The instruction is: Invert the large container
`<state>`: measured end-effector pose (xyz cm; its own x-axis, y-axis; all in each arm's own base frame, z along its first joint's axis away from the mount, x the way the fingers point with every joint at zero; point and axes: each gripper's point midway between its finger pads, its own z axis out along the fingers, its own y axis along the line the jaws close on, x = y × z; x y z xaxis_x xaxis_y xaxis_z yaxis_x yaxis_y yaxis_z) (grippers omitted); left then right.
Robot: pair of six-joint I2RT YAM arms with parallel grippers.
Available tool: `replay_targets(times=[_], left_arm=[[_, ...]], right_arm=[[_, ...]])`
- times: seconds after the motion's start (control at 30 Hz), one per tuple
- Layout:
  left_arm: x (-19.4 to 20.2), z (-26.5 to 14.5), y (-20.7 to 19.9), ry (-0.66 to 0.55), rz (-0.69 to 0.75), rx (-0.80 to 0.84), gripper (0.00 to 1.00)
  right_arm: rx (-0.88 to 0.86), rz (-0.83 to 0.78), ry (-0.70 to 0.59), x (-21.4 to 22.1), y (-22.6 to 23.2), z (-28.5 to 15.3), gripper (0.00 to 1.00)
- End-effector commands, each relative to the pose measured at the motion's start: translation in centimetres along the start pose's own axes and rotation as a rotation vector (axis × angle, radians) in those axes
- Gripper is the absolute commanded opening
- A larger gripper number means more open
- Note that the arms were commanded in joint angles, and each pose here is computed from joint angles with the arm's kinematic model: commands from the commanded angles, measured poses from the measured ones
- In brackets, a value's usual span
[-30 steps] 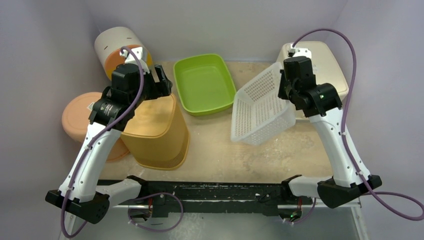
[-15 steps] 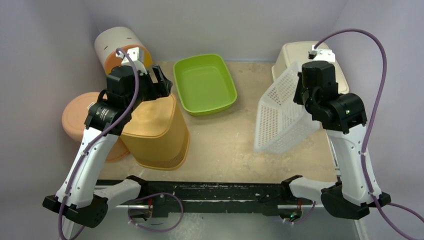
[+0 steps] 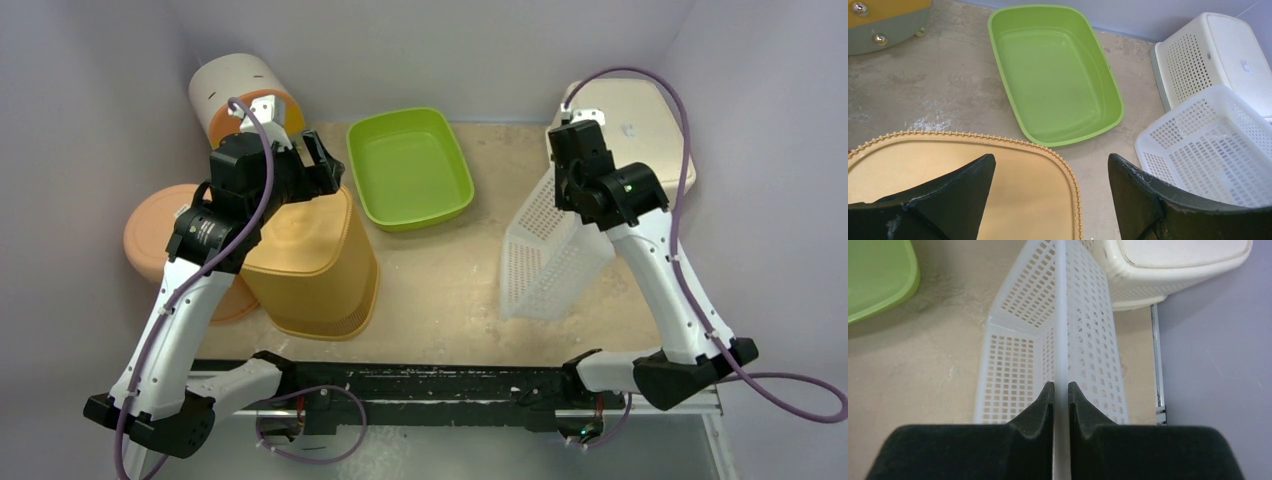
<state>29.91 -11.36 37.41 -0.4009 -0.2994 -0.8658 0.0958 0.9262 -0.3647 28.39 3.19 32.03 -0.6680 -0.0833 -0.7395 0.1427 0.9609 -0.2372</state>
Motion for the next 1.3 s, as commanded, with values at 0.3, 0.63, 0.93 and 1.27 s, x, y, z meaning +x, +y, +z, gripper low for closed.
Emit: replay_targets(times=[0.3, 0.63, 0.93, 1.27], left_arm=[[-1.2, -0.2, 0.3, -0.038, 0.014, -0.027, 0.80], [-1.5, -0.1, 0.4, -0.037, 0.029, -0.042, 0.80], [-1.0, 0.2, 0.6, -0.023, 0.041, -0.050, 0.80], [-0.7, -0.1, 0.7, -0.020, 0.039, -0.047, 0.80]], right_arm=[[0.089, -0.258, -0.029, -1.6, 9.5, 4.1, 0.00], [0.126, -0.248, -0.039, -1.4, 10.2, 3.7, 0.00], [0.140, -0.184, -0.004, 0.1, 9.4, 3.4, 0.23], [0.186, -0.171, -0.035, -0.6, 8.1, 2.7, 0.69]])
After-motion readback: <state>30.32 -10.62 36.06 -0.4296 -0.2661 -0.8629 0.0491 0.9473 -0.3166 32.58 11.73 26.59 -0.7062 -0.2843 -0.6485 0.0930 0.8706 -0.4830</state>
